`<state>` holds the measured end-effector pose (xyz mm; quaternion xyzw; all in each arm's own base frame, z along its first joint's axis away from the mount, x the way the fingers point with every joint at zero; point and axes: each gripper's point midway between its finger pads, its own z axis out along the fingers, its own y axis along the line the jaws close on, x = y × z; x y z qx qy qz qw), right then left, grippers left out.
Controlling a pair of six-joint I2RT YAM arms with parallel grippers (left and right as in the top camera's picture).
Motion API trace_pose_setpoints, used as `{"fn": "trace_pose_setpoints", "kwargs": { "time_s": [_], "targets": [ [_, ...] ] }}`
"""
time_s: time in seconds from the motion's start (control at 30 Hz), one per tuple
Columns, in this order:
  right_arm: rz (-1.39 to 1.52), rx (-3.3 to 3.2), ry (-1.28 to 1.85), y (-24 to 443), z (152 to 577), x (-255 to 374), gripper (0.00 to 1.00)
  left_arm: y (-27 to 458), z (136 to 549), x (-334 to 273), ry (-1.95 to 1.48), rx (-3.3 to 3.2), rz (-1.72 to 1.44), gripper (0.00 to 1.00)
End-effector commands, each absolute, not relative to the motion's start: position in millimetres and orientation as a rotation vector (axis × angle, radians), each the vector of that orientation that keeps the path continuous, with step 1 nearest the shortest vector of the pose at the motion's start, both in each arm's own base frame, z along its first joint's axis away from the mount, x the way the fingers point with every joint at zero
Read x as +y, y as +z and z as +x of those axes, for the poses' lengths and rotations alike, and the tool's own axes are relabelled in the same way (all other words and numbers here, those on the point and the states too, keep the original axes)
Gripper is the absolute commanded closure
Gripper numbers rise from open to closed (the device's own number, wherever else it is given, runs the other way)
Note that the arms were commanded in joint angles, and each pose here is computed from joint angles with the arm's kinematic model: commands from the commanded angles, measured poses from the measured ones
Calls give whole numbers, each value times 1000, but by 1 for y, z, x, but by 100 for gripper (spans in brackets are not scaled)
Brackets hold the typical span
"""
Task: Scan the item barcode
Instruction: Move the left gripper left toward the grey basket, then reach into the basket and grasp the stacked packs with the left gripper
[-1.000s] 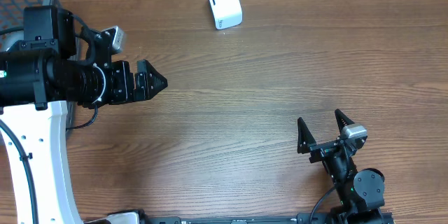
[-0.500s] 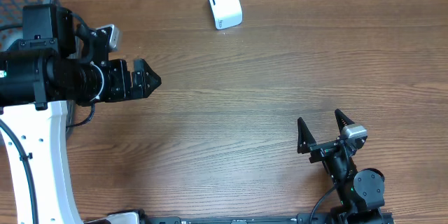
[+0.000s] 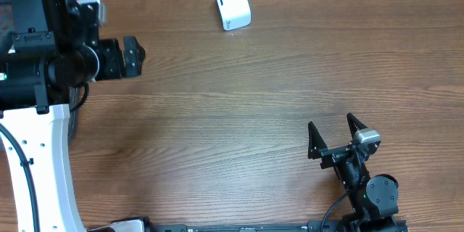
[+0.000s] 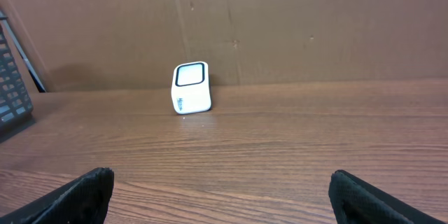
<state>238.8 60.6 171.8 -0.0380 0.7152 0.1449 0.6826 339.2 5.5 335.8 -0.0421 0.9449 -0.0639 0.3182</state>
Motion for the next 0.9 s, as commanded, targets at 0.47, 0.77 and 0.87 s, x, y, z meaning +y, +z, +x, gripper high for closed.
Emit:
{"fn": "trace_pose_setpoints", "kwargs": {
  "time_s": [0.47,0.77,0.87],
  "targets": [
    [-82,1600,324,170,239,60,0,417,370,176,311,2018,-474,0],
    [-82,1600,324,170,239,60,0,357,362,249,306,2160,-606,0],
    [-82,1600,324,170,239,60,0,317,363,266,210,2253,-651,0]
  ]
}}
